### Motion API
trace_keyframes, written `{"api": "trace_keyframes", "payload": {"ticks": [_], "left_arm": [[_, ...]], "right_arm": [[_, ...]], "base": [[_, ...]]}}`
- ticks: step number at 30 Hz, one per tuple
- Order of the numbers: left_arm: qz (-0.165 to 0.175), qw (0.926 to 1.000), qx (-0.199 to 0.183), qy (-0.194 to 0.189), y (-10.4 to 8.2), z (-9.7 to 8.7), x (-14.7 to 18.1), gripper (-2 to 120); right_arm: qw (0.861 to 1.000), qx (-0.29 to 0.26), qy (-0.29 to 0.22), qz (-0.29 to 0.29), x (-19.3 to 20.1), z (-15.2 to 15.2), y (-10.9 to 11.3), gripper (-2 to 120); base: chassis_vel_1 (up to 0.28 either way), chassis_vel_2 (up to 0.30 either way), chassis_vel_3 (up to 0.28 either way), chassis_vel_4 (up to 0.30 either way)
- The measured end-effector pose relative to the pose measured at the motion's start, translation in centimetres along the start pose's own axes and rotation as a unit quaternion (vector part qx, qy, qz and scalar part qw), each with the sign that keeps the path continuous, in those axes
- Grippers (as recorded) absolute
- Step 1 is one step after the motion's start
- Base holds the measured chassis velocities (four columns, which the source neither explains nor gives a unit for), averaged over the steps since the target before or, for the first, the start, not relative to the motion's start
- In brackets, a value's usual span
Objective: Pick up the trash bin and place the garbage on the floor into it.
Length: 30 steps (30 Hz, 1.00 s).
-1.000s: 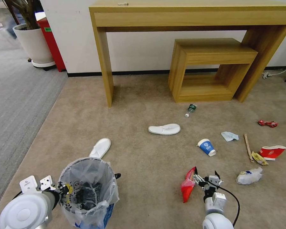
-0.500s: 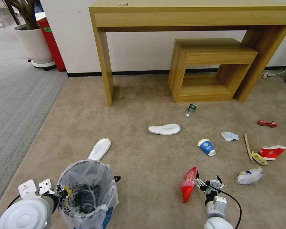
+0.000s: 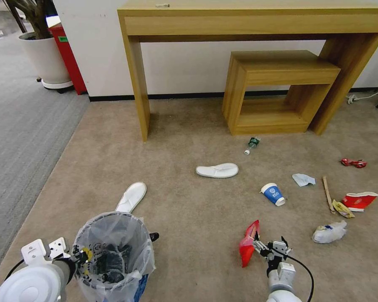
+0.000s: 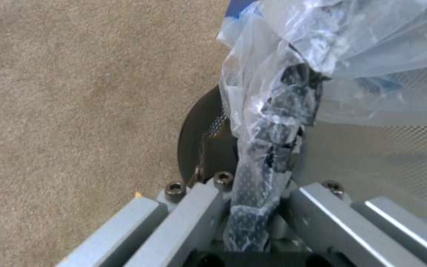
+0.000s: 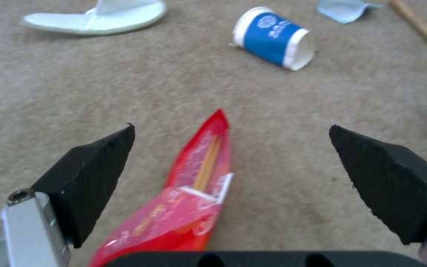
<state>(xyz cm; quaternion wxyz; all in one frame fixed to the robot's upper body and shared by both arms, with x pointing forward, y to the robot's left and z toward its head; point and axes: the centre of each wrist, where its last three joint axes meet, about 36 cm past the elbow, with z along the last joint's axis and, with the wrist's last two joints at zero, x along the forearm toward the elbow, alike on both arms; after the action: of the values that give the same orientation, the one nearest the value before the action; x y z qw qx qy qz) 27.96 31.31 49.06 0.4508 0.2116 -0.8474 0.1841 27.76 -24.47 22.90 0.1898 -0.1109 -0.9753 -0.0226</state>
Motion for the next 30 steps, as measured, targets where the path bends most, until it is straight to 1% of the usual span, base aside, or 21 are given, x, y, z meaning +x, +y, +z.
{"api": "trace_keyframes", "payload": {"ticks": [2, 6, 11, 14, 18, 25, 27, 30], "left_arm": [[0.000, 1.0000, 0.000, 0.000, 0.0, 0.0, -0.1, 0], [0.000, 1.0000, 0.001, -0.001, 0.0, 0.0, 0.0, 0], [0.000, 1.0000, 0.001, -0.001, 0.0, 0.1, 0.0, 0], [0.001, 1.0000, 0.001, 0.000, -0.1, 0.2, 0.0, 0], [0.001, 1.0000, 0.002, 0.000, -0.1, 0.2, 0.0, 0], [-0.001, 1.0000, 0.002, -0.001, 0.0, 0.1, 0.0, 0], [0.000, 1.0000, 0.004, 0.000, 0.0, 0.3, 0.0, 0], [0.001, 1.0000, 0.004, -0.001, -0.1, 0.4, 0.0, 0]], "right_arm": [[1.000, 0.000, 0.007, -0.010, 0.4, 0.3, 0.7, 100], [1.000, 0.001, 0.019, -0.019, 0.8, 0.9, 1.3, 100], [0.999, 0.004, 0.038, -0.022, 0.9, 1.6, 1.4, 100], [0.998, 0.003, 0.064, -0.020, 0.9, 2.3, 1.7, 100], [0.997, 0.003, 0.080, -0.015, 0.5, 3.0, 1.8, 100], [0.994, 0.006, 0.106, -0.010, 0.3, 3.4, 1.9, 100], [0.992, 0.014, 0.128, -0.009, 0.3, 3.4, 2.0, 99], [0.991, 0.016, 0.132, -0.013, 0.3, 3.4, 2.1, 99]], "base": [[0.000, 0.000, 0.000, 0.000], [0.000, 0.000, 0.000, 0.000], [0.000, 0.000, 0.000, 0.000], [0.000, 0.000, 0.000, 0.000], [0.000, 0.000, 0.000, 0.000], [0.000, 0.000, 0.000, 0.000], [0.000, 0.000, 0.000, 0.000], [0.000, 0.000, 0.000, 0.000]]}}
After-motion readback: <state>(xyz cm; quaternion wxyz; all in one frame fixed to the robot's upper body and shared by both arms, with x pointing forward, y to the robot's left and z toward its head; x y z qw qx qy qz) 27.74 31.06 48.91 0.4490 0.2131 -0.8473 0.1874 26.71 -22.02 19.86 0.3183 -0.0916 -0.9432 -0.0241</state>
